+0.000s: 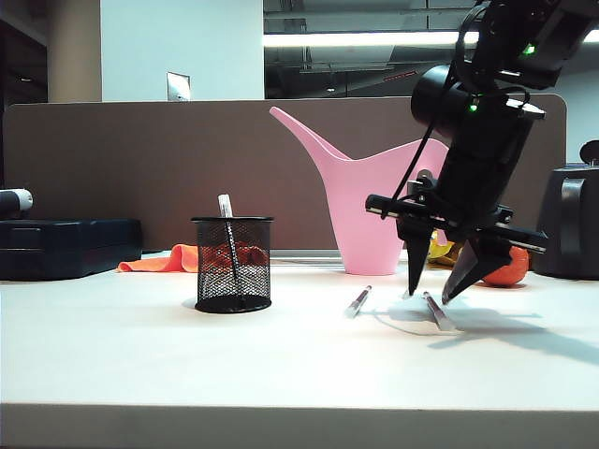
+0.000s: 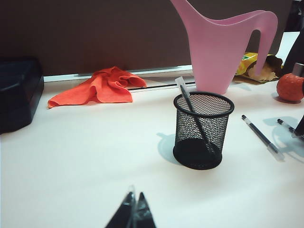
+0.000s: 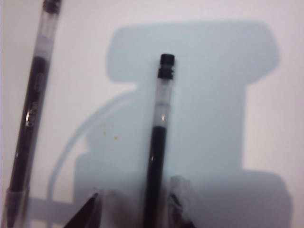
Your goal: Pick up a few water-based pens and put them in the pen basket.
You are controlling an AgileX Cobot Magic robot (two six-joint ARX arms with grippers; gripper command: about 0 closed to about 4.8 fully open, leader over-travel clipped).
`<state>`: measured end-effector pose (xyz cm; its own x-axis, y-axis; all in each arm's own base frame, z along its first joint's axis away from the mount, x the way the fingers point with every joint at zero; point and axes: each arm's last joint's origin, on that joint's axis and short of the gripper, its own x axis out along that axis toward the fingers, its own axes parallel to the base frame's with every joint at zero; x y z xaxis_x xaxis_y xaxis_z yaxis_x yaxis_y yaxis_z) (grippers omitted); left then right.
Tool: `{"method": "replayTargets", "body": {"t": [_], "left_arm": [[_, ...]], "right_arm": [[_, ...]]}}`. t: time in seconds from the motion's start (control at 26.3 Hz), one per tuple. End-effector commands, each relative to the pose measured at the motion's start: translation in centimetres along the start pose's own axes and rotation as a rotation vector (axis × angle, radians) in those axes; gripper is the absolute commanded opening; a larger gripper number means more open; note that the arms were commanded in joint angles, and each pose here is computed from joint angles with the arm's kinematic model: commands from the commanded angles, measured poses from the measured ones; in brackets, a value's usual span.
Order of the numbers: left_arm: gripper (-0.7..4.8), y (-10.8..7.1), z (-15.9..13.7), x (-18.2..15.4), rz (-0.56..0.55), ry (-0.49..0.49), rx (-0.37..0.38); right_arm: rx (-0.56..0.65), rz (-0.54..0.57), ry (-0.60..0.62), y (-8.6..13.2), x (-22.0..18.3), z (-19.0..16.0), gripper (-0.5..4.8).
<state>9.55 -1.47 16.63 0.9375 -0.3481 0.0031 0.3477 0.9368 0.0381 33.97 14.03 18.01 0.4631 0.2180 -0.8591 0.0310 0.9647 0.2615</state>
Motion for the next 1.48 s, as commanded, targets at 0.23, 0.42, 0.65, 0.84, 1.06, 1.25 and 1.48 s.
{"method": "replayTargets", "body": {"t": [0.23,0.42,0.65,0.84,1.06,1.25,1.48], "left_arm": [[-0.05,0.0,0.2,0.0,-0.004,-0.010,0.010],[-0.05,0.0,0.2,0.0,-0.003,-0.011,0.010],[-0.05,0.0,0.2,0.0,-0.003,-0.011,0.010],[-0.05,0.0,0.2,0.0,-0.002,-0.011,0.010],[-0.05,0.0,0.2,0.0,-0.003,-0.011,0.010],[-0.05,0.0,0.2,0.0,-0.003,-0.011,0.010],[-0.05,0.0,0.2,0.0,-0.003,-0.011,0.010]], "right_arm": [[0.004,-0.019,-0.001,-0.1,0.7,0.0,1.43],[0.004,-0.048,0.033,-0.3,1.5,-0.4,1.43],[0.003,-0.079,0.090,-0.7,2.5,-1.1,0.35],[-0.003,-0.113,0.143,-1.1,3.2,-1.7,-0.08],[-0.056,-0.135,0.124,-0.9,3.0,-1.4,-0.09],[-0.113,-0.061,0.063,-0.1,1.1,-0.3,-0.09],[-0.194,0.133,-0.135,1.5,-3.2,1.8,-0.09]]}}
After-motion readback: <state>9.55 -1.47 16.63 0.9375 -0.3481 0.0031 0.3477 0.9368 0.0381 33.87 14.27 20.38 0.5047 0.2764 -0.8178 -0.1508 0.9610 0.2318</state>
